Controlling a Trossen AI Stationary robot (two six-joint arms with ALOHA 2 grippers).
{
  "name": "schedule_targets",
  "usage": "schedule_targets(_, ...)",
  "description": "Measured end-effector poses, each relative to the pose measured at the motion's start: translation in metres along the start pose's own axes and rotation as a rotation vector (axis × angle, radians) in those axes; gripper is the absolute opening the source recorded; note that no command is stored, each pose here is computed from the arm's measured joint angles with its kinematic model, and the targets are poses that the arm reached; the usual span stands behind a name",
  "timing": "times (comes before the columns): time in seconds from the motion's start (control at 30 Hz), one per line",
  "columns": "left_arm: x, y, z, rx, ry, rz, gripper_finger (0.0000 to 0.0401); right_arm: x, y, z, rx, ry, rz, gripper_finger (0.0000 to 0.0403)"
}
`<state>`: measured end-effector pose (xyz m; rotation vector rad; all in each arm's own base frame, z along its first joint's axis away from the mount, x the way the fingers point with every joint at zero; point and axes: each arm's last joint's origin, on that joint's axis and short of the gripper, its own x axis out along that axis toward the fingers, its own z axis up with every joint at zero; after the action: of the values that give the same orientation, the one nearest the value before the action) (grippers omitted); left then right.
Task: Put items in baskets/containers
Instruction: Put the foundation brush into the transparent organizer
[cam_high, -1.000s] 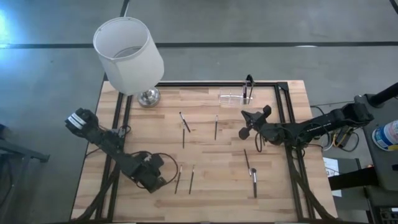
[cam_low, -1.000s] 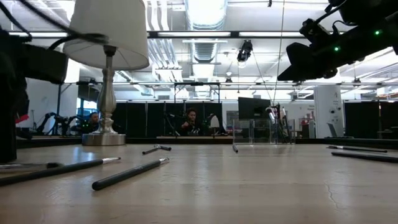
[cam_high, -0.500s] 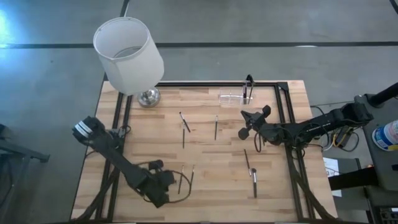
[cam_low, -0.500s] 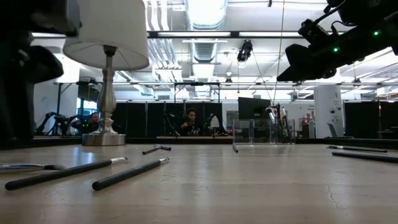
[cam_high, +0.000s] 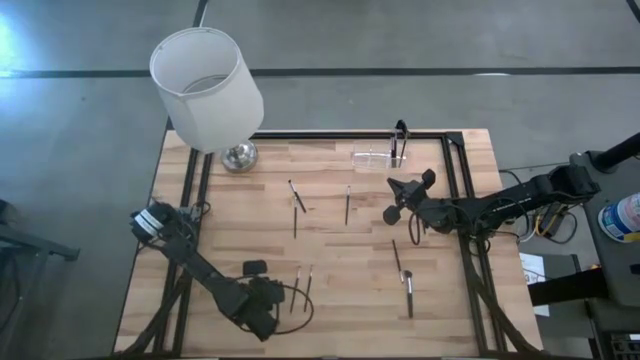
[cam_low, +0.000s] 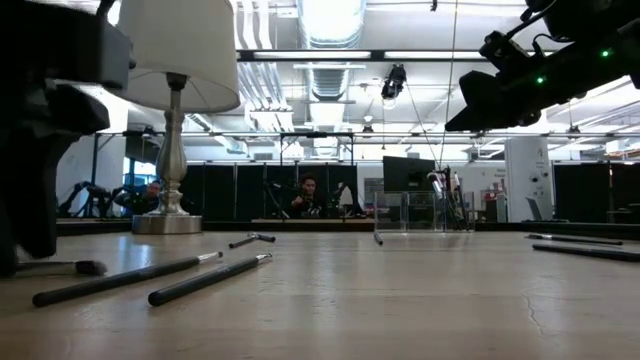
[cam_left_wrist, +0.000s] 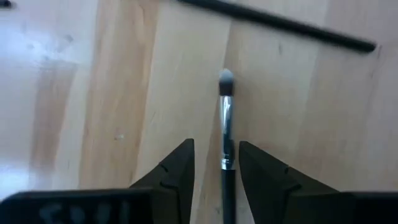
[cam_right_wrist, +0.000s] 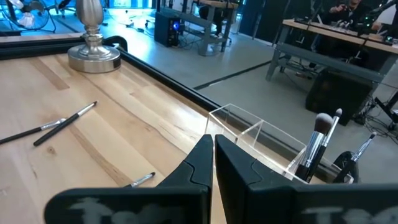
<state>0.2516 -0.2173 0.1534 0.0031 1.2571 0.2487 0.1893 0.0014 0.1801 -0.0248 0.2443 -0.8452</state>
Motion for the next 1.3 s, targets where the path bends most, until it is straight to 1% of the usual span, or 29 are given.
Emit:
schedule_targets(0.13, 0.006, 0.0, -0.004, -0.008, 0.005, -0.057, 0.0106, 0.0, 0.0, 0.0, 0.0, 0.001, 0.003, 0.0011)
schedule_targets(0.3, 0.009, 0.0, -0.005, -0.009, -0.001, -0.06, 0.0086, 0.0, 0.0, 0.0, -0.001, 0.001, 0.003, 0.0011)
schedule_targets(0.53, 0.014, 0.001, -0.009, -0.005, 0.003, -0.067, 0.0016, 0.0, 0.0, 0.0, -0.001, 0.001, 0.003, 0.0011)
schedule_targets(0.67, 0.015, 0.002, -0.01, 0.016, 0.012, -0.069, 0.0013, 0.0, 0.0, 0.0, -0.001, 0.001, 0.003, 0.0011)
schedule_targets(0.73, 0.01, 0.003, -0.01, 0.017, -0.007, -0.071, 0.0013, 0.0, 0.0, 0.0, -0.004, 0.002, 0.002, 0.0011)
schedule_targets(0.9, -0.011, 0.012, -0.012, 0.027, -0.115, -0.037, 0.0007, 0.0, 0.0, 0.0, -0.006, 0.003, 0.005, 0.0011)
schedule_targets(0.97, -0.027, 0.017, -0.011, -0.002, -0.214, -0.04, 0.0006, 0.0, 0.0, -0.001, -0.009, 0.006, 0.012, 0.0011)
schedule_targets(1.03, -0.035, 0.026, -0.018, -0.034, -0.282, -0.037, 0.0001, 0.0, 0.0, -0.001, -0.01, 0.008, 0.021, 0.0011)
schedule_targets(1.1, -0.035, 0.037, -0.026, -0.059, -0.34, -0.038, 0.0002, 0.0, 0.0, -0.001, -0.012, 0.008, 0.022, 0.0011)
schedule_targets(1.2, -0.037, 0.053, -0.034, -0.126, -0.502, -0.076, 0.0002, 0.0, 0.0, -0.001, -0.011, 0.008, 0.025, 0.0011)
schedule_targets(1.3, -0.029, 0.068, -0.046, -0.136, -0.634, -0.124, 0.0002, 0.0, 0.001, -0.001, -0.002, 0.013, 0.054, 0.0011)
